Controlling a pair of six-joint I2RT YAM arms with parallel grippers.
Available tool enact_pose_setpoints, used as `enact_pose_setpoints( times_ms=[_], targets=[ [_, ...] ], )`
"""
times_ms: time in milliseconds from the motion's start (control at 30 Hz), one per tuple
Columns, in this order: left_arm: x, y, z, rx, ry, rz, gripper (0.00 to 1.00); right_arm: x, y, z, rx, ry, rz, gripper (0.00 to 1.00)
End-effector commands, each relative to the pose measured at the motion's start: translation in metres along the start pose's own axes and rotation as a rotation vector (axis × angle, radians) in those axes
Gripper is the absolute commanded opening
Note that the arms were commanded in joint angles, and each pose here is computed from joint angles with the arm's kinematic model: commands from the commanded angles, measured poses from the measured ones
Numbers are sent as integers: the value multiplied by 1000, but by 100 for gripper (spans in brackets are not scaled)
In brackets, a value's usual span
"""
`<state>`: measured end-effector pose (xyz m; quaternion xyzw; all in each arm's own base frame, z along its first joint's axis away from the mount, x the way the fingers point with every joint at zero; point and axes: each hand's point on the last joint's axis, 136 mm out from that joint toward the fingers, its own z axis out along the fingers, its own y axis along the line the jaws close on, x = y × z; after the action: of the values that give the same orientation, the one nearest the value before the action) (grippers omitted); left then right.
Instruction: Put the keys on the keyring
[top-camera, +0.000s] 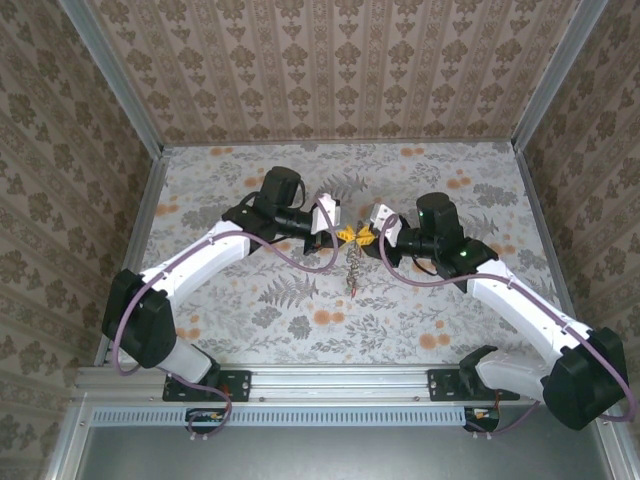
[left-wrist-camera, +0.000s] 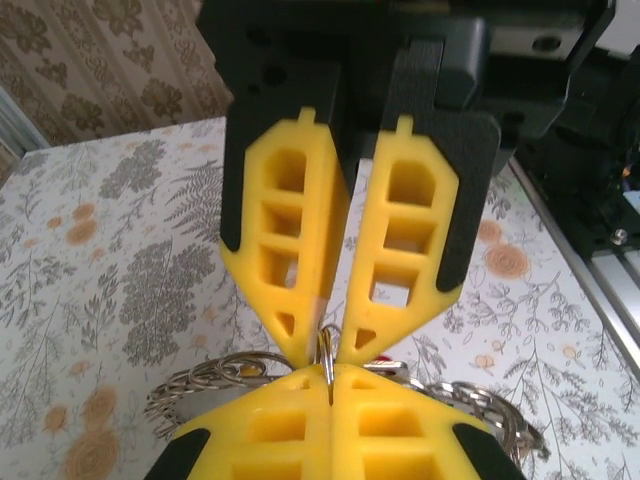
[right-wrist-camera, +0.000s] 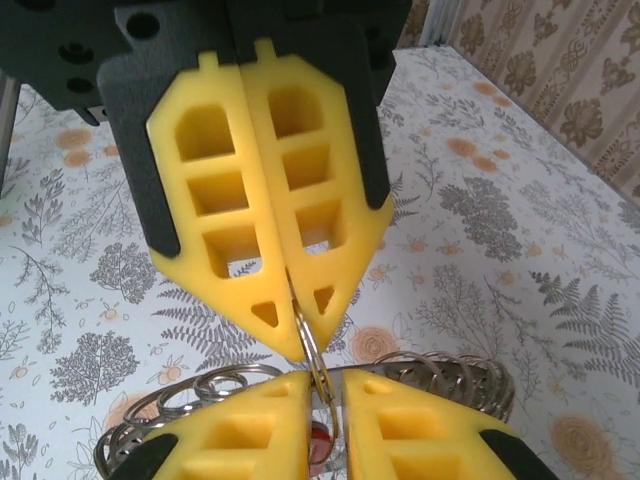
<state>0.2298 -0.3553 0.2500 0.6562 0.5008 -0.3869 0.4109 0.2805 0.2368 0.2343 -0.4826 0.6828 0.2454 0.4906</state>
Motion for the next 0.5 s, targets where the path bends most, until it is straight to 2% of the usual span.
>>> enact_pose_setpoints(
  times_ms=[0, 167, 300, 467],
  targets=[
    [-41, -11, -10, 56, -165, 68, 0, -6, -3, -2, -3, -51, 16, 18],
    [-44, -9, -12, 52, -226, 57, 0, -1, -7, -2, 9, -67, 40, 18],
    [-44, -10, -9, 73, -252, 45, 0, -5, -7, -2, -1, -98, 62, 9],
    [-32, -10, -5, 69, -216, 21, 0, -11, -8, -6, 0, -108, 56, 0]
  ],
)
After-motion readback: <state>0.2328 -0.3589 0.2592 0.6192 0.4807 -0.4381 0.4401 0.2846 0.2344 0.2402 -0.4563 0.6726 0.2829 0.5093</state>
